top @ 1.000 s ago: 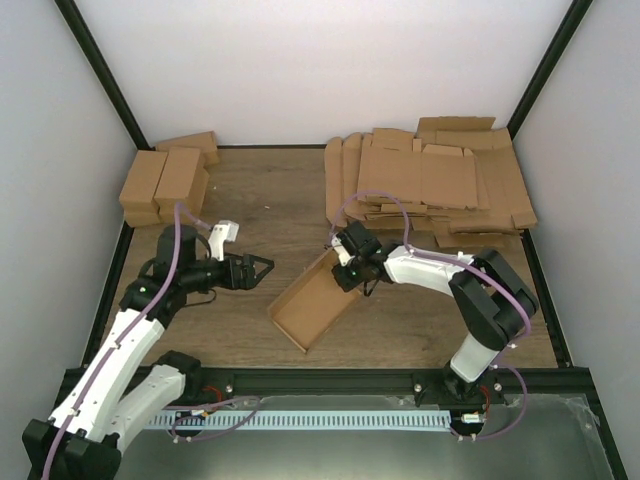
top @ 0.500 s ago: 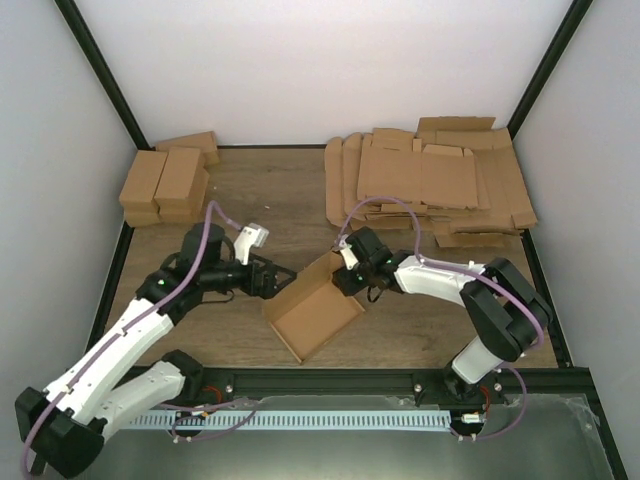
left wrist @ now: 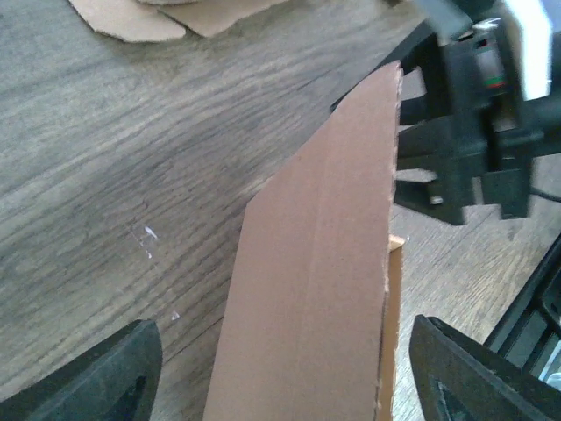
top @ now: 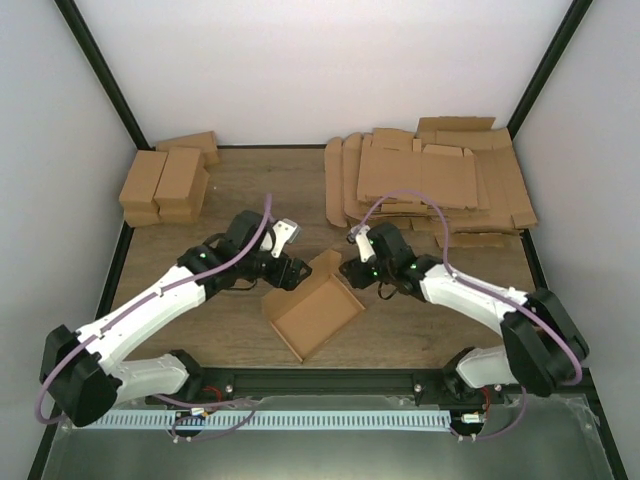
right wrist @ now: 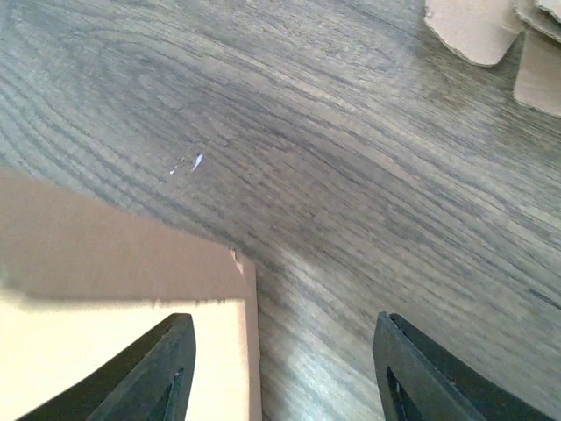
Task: Fold the paper box
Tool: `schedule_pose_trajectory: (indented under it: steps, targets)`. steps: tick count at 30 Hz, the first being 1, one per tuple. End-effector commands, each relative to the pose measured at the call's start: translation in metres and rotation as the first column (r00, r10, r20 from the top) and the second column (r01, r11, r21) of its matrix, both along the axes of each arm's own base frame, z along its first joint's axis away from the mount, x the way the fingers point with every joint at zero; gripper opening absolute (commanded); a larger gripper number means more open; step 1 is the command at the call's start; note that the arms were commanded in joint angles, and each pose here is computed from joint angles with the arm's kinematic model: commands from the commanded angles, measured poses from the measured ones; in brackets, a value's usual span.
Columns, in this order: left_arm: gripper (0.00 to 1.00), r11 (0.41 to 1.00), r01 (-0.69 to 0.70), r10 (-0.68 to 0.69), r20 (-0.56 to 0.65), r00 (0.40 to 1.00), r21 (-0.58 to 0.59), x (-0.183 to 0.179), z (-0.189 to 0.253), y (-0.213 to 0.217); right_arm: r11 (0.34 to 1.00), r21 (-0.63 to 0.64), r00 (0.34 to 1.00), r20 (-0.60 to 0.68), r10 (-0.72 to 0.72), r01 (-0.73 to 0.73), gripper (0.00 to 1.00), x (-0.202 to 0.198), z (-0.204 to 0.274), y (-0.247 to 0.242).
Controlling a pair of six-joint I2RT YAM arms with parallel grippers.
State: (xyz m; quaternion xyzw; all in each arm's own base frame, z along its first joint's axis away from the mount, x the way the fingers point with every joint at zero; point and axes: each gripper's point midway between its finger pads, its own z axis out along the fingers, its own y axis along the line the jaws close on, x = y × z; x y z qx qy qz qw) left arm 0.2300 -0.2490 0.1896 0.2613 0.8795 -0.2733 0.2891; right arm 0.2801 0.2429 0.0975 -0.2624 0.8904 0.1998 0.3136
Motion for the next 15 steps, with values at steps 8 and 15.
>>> schedule_pose_trajectory:
  steps: [8,15]
  targets:
    - [0.69,0.997,0.070,-0.070,-0.015,0.997,0.012,0.000,-0.005,-0.015,0.996,0.090,0.997,0.082,0.005,-0.012,0.46,-0.021,0.016,-0.012]
    - [0.48,0.996,0.075,-0.073,-0.050,0.996,0.042,0.002,-0.015,-0.016,0.999,0.045,0.999,0.019,-0.031,0.030,0.41,-0.031,-0.003,-0.005]
